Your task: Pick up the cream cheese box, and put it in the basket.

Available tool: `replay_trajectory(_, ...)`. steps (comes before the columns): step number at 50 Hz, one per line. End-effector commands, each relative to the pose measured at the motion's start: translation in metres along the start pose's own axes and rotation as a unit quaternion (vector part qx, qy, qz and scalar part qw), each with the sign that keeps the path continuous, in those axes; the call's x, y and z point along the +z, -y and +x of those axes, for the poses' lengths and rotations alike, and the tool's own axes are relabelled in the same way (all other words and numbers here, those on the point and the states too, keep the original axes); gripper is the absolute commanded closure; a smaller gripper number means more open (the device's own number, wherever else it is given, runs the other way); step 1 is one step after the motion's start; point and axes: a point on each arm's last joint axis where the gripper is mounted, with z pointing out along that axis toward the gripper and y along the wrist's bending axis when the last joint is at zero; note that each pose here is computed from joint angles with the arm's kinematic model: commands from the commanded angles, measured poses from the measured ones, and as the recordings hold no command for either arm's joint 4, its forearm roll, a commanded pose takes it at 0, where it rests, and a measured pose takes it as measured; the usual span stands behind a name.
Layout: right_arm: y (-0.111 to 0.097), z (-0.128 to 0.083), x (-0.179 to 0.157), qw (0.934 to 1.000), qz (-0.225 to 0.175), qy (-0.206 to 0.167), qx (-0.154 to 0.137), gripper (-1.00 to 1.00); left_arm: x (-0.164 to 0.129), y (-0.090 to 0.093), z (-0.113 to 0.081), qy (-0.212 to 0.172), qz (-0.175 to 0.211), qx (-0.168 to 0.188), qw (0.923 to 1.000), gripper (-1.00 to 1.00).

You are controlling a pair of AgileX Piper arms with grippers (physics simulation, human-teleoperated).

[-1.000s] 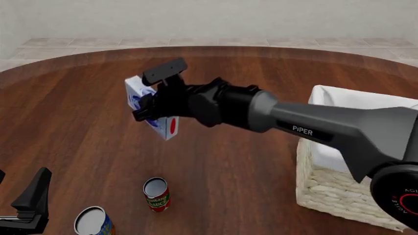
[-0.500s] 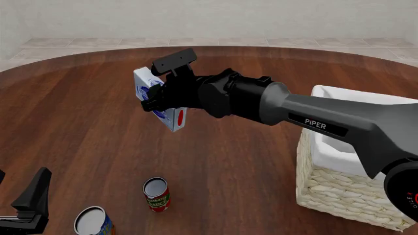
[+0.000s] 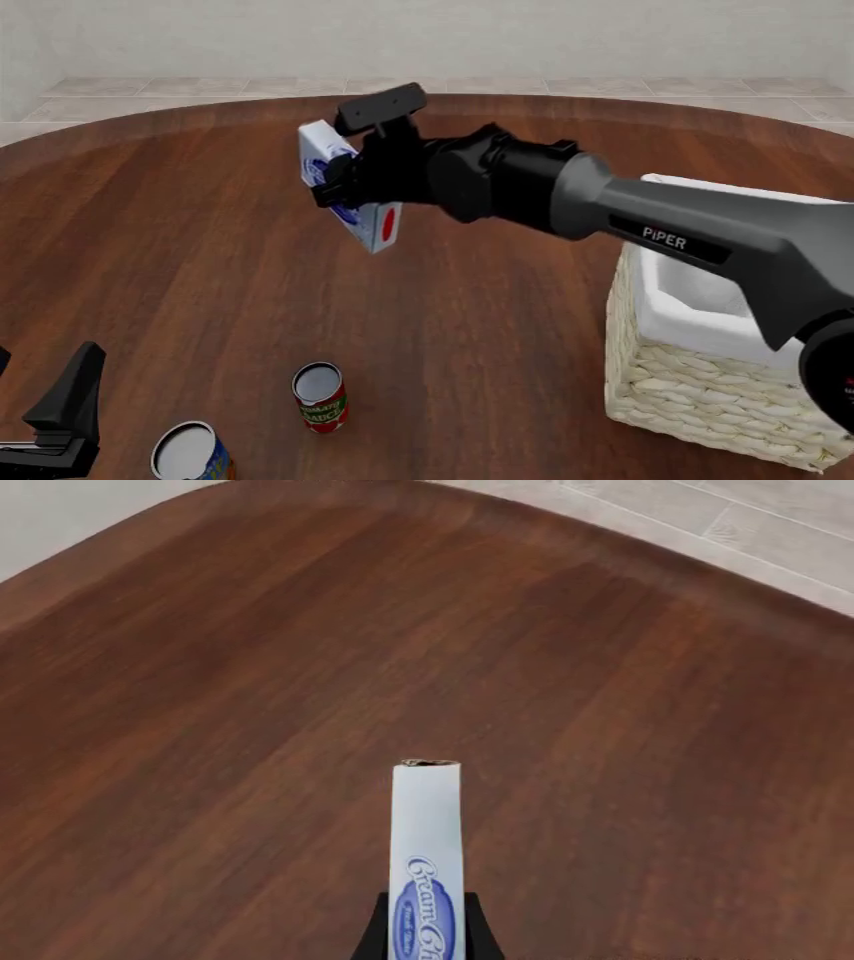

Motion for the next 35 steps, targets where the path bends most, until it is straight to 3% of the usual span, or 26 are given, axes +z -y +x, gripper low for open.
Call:
replay_trajectory(1,0.009,-0.009,-0.006,0.9999,0.008,0.01,0.011,1.0,0.0,0.0,0.0,0.0,0.0,0.0,1.0,-1.0)
replay_trajectory(35,0.031,-0.023,-0.024,0.999,0.031,0.024,0.023,1.0,0.0,0.0,0.0,0.0,0.0,0.0,1.0,-1.0)
